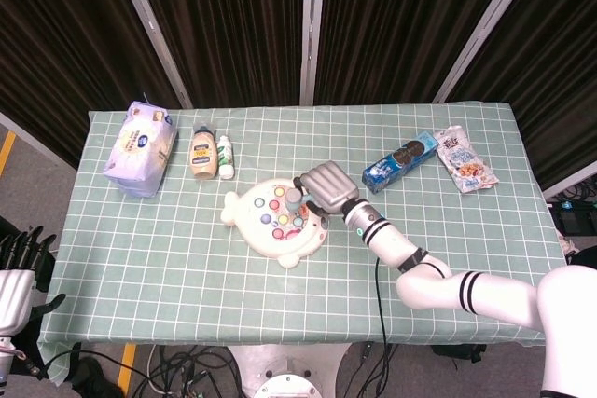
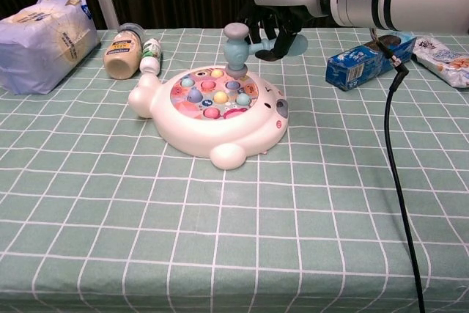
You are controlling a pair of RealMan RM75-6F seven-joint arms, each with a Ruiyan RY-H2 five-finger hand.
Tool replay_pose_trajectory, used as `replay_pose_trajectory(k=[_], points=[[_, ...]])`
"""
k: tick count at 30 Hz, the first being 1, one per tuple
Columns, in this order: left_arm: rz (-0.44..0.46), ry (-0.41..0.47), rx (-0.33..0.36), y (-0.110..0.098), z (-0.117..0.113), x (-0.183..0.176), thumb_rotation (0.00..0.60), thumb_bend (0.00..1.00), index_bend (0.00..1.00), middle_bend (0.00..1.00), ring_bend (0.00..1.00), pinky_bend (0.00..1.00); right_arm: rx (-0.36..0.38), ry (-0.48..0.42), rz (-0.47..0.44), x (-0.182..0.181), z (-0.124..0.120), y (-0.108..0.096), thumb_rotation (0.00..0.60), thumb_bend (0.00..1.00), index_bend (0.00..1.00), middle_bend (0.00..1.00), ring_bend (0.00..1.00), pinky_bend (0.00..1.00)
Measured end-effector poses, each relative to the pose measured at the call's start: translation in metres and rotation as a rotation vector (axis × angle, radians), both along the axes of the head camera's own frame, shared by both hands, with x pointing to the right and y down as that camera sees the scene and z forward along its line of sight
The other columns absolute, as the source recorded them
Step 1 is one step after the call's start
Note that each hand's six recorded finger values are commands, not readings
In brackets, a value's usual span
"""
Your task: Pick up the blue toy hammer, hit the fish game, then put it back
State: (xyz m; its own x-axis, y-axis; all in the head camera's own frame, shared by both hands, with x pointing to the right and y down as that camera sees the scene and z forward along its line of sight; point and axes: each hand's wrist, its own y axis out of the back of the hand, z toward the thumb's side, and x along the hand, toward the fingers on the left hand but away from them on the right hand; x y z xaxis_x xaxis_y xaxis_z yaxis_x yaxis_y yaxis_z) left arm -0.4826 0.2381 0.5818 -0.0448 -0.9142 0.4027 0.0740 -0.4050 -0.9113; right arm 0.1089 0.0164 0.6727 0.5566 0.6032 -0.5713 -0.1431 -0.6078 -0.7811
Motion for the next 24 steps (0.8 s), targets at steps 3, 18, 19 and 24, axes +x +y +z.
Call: replay_pose_trajectory(k=[3, 18, 19, 24], points=[[-0.001, -0.001, 0.0, 0.0, 0.0, 0.0, 0.6, 0.03, 0.12, 0.02, 0.0, 0.0, 0.003, 0.022, -0.001, -0.001, 0.007, -0.003, 0.6, 0.74, 0.74, 0.66, 0.56, 0.76], [-0.016, 0.005, -0.001, 0.004, -0.001, -0.002, 0.6, 0.03, 0.12, 0.02, 0.0, 0.0, 0.02, 0.017, 0.014, 0.0, 0.008, -0.003, 0.6, 0.74, 0.74, 0.66, 0.56, 0.76], [-0.014, 0.005, 0.0, 0.005, -0.002, -0.002, 0.6, 0.03, 0.12, 0.02, 0.0, 0.0, 0.026, 0.011, 0.023, 0.005, 0.005, -0.004, 0.6, 0.74, 0.74, 0.66, 0.56, 0.76], [-0.012, 0.006, 0.006, 0.006, -0.003, -0.001, 0.6, 0.03, 0.12, 0.02, 0.0, 0.0, 0.024, 0.006, 0.09, 0.043, -0.001, -0.002, 0.6, 0.74, 0.74, 0.66, 0.56, 0.76]])
